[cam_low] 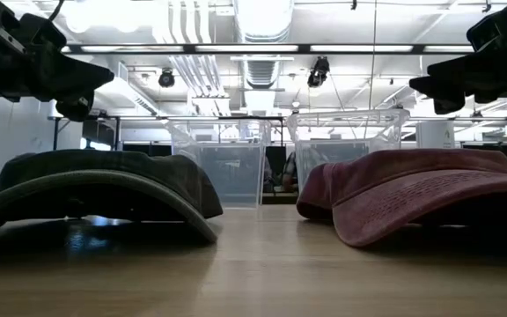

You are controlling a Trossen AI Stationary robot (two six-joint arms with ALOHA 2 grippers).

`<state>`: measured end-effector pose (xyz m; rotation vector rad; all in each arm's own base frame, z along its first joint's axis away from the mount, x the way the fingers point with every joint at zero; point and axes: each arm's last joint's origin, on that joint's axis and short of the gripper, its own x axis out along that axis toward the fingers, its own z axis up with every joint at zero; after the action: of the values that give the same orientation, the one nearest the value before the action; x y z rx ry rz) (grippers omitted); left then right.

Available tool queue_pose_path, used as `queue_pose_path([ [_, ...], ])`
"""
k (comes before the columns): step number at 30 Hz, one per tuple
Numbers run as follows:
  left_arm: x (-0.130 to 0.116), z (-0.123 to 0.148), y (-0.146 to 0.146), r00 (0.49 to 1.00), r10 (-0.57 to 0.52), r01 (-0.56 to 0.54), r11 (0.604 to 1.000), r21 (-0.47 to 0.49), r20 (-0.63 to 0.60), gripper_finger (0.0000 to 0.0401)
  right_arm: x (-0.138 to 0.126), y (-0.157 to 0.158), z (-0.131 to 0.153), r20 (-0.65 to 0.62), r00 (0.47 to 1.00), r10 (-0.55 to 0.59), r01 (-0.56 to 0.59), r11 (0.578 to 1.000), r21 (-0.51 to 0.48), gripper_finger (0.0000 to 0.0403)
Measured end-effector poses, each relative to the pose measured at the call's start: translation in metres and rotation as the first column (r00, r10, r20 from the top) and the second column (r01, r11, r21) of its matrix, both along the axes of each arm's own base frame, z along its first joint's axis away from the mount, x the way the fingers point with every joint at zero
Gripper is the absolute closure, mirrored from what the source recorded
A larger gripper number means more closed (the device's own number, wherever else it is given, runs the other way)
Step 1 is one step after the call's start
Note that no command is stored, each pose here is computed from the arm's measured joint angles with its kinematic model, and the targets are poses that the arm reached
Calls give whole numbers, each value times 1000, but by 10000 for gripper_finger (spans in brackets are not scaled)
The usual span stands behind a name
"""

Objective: Pick & Place hat

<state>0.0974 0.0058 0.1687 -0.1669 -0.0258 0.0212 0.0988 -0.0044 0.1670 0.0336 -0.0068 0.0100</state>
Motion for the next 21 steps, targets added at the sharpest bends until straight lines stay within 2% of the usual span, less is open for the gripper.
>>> queue_pose_path([
  [10,0,0,0,1000,0,0,1000,0,0,373,0,0,0,0,1000,-5,5,1000,0,193],
  [12,0,0,0,1000,0,0,1000,0,0,373,0,-4,1,11,992,-129,129,992,0,193],
  [14,0,0,0,1000,0,0,1000,0,0,373,-1,-8,1,10,957,-291,291,957,6,193],
  [15,0,0,0,1000,0,0,1000,0,0,373,-1,-10,1,11,942,-336,335,941,50,193],
  [16,0,0,0,1000,0,0,1000,0,0,373,-1,-10,1,11,936,-351,346,927,141,193],
  [18,0,0,0,1000,0,0,1000,0,1,373,-1,-10,2,15,943,-331,299,870,392,193],
  [20,0,0,0,1000,0,0,1000,0,0,373,-1,-9,2,13,953,-304,233,754,614,193],
  [21,0,0,0,1000,0,0,1000,0,0,373,-1,-9,2,11,954,-301,207,683,700,193],
])
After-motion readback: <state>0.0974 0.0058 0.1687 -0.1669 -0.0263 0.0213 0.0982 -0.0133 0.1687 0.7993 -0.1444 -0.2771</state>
